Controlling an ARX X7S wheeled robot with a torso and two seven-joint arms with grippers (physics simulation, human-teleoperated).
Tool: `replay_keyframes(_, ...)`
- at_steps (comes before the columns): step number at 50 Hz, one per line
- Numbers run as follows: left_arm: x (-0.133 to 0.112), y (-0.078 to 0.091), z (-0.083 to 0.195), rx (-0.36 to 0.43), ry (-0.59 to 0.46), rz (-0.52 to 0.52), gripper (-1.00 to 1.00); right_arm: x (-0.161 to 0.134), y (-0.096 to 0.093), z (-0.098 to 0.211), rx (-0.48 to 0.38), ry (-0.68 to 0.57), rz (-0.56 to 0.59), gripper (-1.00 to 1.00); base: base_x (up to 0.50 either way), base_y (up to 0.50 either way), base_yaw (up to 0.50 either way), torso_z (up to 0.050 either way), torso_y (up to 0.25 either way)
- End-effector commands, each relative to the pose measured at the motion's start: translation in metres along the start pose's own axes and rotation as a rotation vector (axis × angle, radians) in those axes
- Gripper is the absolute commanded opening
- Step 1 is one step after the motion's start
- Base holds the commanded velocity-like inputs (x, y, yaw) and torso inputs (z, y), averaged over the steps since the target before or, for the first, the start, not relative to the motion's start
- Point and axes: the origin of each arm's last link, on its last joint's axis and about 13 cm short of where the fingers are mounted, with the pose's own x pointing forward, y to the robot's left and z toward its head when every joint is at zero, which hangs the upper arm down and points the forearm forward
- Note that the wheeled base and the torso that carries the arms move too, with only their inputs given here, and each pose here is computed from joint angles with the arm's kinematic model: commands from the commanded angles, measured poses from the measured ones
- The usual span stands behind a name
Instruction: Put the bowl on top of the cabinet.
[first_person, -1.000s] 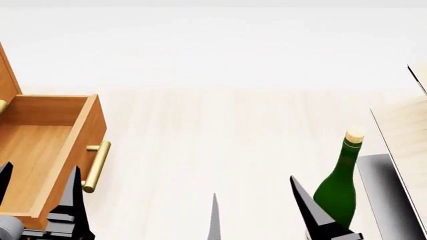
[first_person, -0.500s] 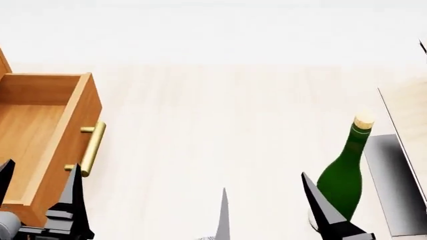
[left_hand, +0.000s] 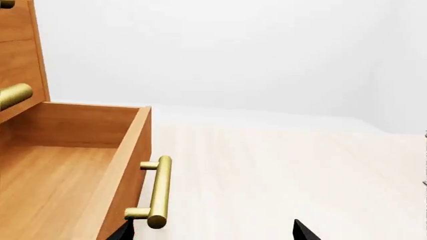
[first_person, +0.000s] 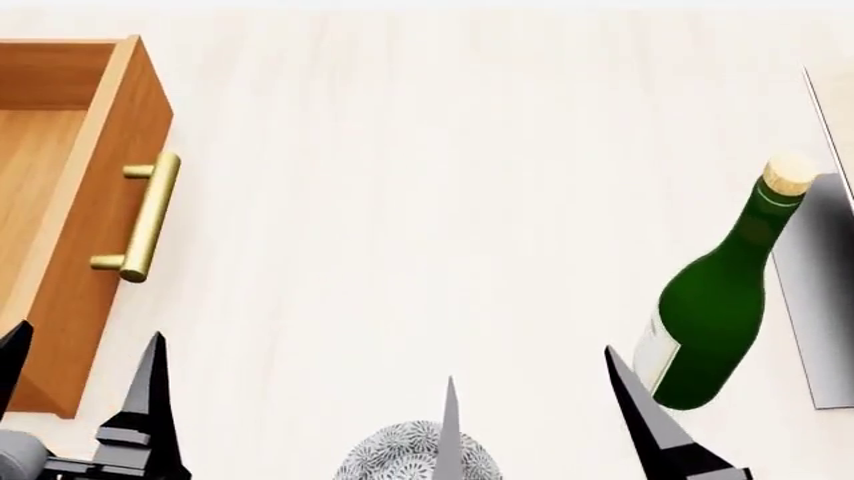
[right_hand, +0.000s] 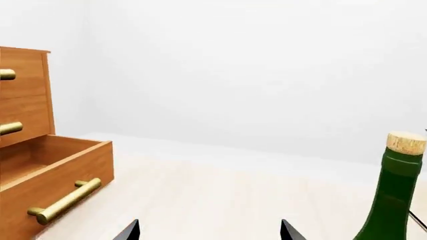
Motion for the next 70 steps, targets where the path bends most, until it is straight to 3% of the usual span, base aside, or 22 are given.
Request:
replay_keyframes(1,0.000,-0.001,-0.001,0.011,0.025,-0.002,1.00,0.000,0.000,-0.001,-0.002,0.003,-0.001,1.00,0.00,0.00,0.00,0.000,0.000)
replay_keyframes(9,0.001,-0.004,0.012,0.014,0.052,-0.074,1.00,-0.001,-0.001,0.000,-0.001,0.003,-0.002,1.00,0.00,0.00,0.00,0.000,0.000)
replay_keyframes(18,-0.004,-0.013,0.039,-0.013,0.176,-0.351,1.00,-0.002,-0.001,0.000,0.001,0.004,-0.006,1.00,0.00,0.00,0.00,0.000,0.000)
replay_keyframes(27,0.004,-0.015,0.040,0.084,0.300,-0.520,1.00,-0.004,-0.003,0.001,-0.007,0.005,-0.013,1.00,0.00,0.00,0.00,0.000,0.000)
replay_keyframes(32,0.005,-0.017,0.043,0.088,0.358,-0.642,1.00,-0.004,-0.003,0.002,-0.009,0.006,-0.012,1.00,0.00,0.00,0.00,0.000,0.000)
replay_keyframes(41,0.011,-0.016,0.043,0.084,0.499,-0.741,1.00,-0.004,-0.003,0.003,-0.014,0.008,-0.012,1.00,0.00,0.00,0.00,0.000,0.000)
replay_keyframes(48,0.011,-0.015,0.039,0.164,0.573,-0.747,1.00,-0.004,-0.003,0.003,-0.013,0.010,-0.011,1.00,0.00,0.00,0.00,0.000,0.000)
replay_keyframes(70,0.033,-0.014,0.025,0.191,0.591,-0.641,1.00,-0.005,-0.004,0.001,-0.016,0.015,-0.014,1.00,0.00,0.00,0.00,0.000,0.000)
